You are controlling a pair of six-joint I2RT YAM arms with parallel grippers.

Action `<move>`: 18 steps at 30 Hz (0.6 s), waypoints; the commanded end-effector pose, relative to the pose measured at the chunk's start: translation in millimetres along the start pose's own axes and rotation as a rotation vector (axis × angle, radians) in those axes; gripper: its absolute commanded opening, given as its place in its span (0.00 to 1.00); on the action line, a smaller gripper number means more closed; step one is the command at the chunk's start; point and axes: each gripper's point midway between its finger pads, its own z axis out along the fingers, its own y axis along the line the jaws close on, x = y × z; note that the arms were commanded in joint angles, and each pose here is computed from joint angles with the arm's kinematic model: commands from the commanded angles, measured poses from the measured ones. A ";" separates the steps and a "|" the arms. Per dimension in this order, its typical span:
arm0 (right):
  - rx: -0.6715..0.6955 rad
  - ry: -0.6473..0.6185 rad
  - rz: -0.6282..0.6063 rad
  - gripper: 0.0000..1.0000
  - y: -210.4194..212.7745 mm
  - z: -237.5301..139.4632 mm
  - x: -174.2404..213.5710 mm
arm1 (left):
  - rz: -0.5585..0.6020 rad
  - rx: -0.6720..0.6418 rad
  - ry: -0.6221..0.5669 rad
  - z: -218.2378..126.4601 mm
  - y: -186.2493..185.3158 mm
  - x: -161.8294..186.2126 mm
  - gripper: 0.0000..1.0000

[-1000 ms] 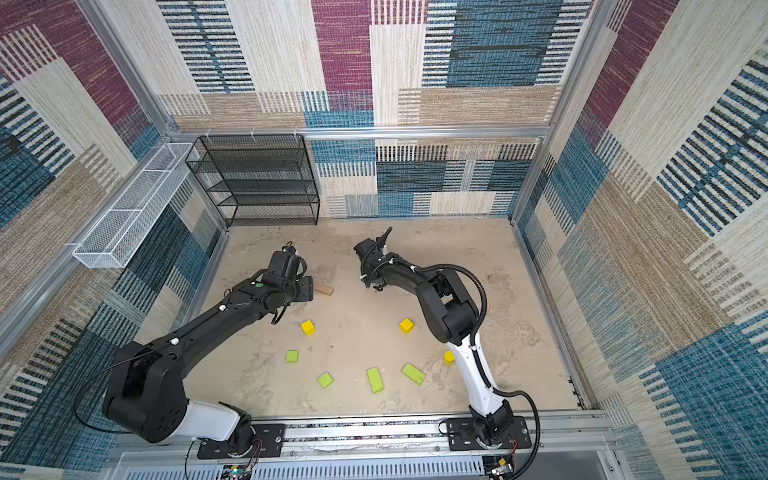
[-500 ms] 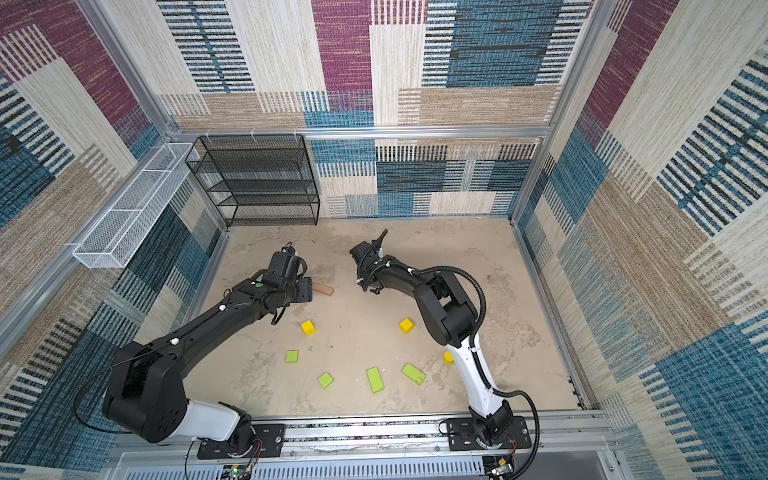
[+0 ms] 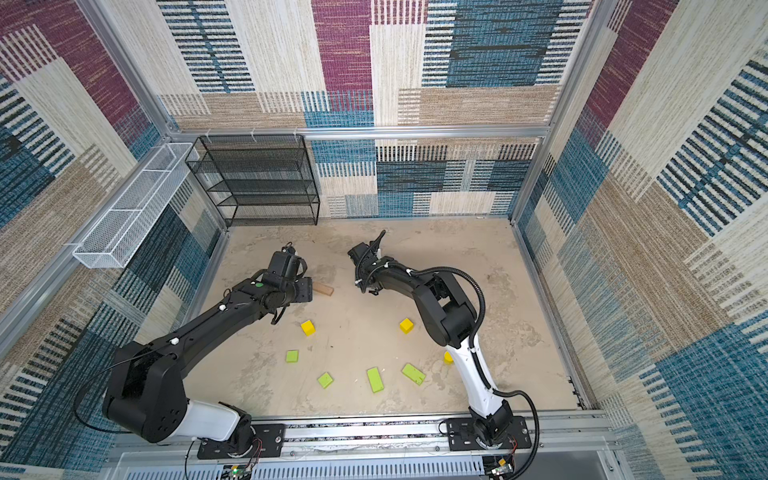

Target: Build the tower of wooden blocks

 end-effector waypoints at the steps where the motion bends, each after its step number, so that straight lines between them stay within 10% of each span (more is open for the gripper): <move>1: 0.012 0.083 -0.021 0.83 -5.3 2.5 22.0 | 0.027 -0.015 -0.002 -1.0 2.0 -2.0 0.70; 18: -0.017 0.086 -0.081 0.74 -1.8 2.6 25.0 | 0.035 -0.031 0.005 -1.4 5.4 0.2 0.70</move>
